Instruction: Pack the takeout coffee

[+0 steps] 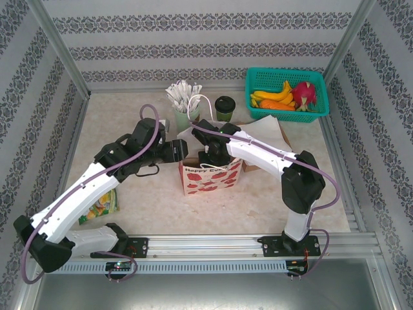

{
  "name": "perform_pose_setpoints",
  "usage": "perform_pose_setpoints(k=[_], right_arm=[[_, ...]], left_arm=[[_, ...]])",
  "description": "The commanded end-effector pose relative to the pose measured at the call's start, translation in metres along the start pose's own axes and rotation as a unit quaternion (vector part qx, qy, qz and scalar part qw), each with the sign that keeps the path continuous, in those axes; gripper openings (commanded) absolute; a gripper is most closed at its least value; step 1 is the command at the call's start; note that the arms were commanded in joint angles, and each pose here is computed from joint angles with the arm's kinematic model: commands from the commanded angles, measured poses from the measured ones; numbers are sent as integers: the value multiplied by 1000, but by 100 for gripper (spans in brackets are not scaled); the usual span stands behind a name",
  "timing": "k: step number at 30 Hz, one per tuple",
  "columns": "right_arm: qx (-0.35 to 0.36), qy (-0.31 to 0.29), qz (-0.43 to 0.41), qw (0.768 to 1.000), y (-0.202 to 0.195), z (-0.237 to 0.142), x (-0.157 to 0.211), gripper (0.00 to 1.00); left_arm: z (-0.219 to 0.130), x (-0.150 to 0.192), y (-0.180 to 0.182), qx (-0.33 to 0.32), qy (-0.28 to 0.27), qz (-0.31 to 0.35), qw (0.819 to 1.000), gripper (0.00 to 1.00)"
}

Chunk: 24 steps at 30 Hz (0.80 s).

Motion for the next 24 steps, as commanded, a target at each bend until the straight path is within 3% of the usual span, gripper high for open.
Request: perform_pose_setpoints(k=[1,10,12,24], right_arm=[[11,-7,-8,1000,2,10,2,0],[47,-27,-22,998,-1,23,3,0],[55,-22,-22,998,-3,29,5,0],[68,-20,9,997,-7,63,2,3]], left_arm=[[4,-3,-6,14,27,2,1000,61],[18,-8,-9,-5,53,10,999,10],[16,-9,-10,-4,51,6,999,4],[7,-14,-10,10,43,-4,999,0]])
Point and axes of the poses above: each hand's point on the last joint's axis, 136 mm out from that joint toward the fingers, its own z axis out along the fingers, its own y axis along the line the jaws close on, x = y × z, the point moved 9 cm from there along -z, back along the fingers, and after that the axes turned 3 degrees about z, right-handed, at the moved point
